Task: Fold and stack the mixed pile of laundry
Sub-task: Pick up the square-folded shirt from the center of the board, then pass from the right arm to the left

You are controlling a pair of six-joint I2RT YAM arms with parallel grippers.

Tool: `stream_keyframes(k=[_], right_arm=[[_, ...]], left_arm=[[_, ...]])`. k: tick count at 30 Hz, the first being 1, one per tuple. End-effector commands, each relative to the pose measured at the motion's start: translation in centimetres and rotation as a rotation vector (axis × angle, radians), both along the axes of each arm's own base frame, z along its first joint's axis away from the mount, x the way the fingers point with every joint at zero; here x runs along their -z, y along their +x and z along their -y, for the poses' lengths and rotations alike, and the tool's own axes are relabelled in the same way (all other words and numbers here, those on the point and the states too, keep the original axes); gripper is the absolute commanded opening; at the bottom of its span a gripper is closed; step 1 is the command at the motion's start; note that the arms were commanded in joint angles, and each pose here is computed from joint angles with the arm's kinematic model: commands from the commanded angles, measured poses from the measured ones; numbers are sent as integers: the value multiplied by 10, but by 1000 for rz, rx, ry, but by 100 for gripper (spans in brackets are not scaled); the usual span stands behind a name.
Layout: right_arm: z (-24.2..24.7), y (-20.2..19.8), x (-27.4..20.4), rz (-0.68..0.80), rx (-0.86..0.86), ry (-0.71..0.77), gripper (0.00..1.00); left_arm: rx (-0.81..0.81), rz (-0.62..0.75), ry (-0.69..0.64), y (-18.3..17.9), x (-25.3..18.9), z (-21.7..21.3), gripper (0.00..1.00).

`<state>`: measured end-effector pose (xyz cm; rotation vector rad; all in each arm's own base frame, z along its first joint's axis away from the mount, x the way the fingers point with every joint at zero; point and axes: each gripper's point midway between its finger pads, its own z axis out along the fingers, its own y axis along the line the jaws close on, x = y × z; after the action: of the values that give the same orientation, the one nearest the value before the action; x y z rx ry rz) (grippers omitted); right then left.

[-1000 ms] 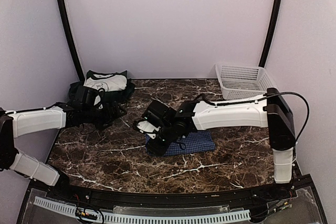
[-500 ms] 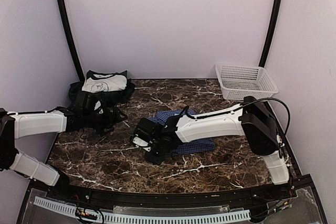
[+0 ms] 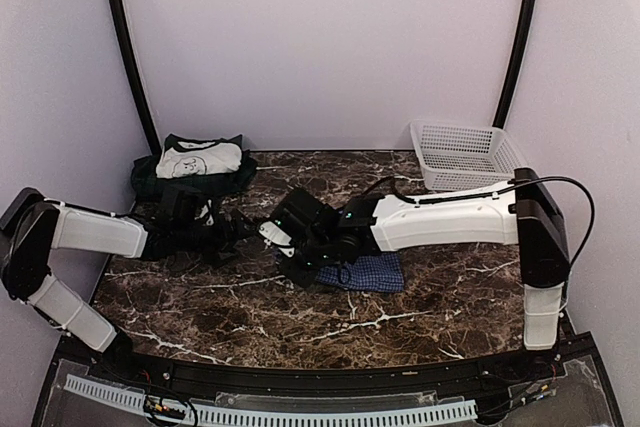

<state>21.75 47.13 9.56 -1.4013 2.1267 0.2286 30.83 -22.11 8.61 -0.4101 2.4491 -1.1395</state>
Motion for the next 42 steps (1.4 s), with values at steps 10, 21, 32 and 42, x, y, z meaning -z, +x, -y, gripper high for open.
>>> stream_keyframes(k=[10, 21, 32, 42], right_arm=[[-19, 13, -27, 22, -2, 123, 0], [-32, 12, -41, 13, -20, 174, 0], [-32, 7, -46, -27, -3, 224, 7], [29, 11, -105, -56, 89, 422, 95]], left_arm=[[53, -10, -122, 11, -5, 61, 99], [18, -122, -121, 12, 36, 77, 71], [80, -65, 5, 45, 35, 91, 1], [204, 210, 512, 121, -46, 63, 0]])
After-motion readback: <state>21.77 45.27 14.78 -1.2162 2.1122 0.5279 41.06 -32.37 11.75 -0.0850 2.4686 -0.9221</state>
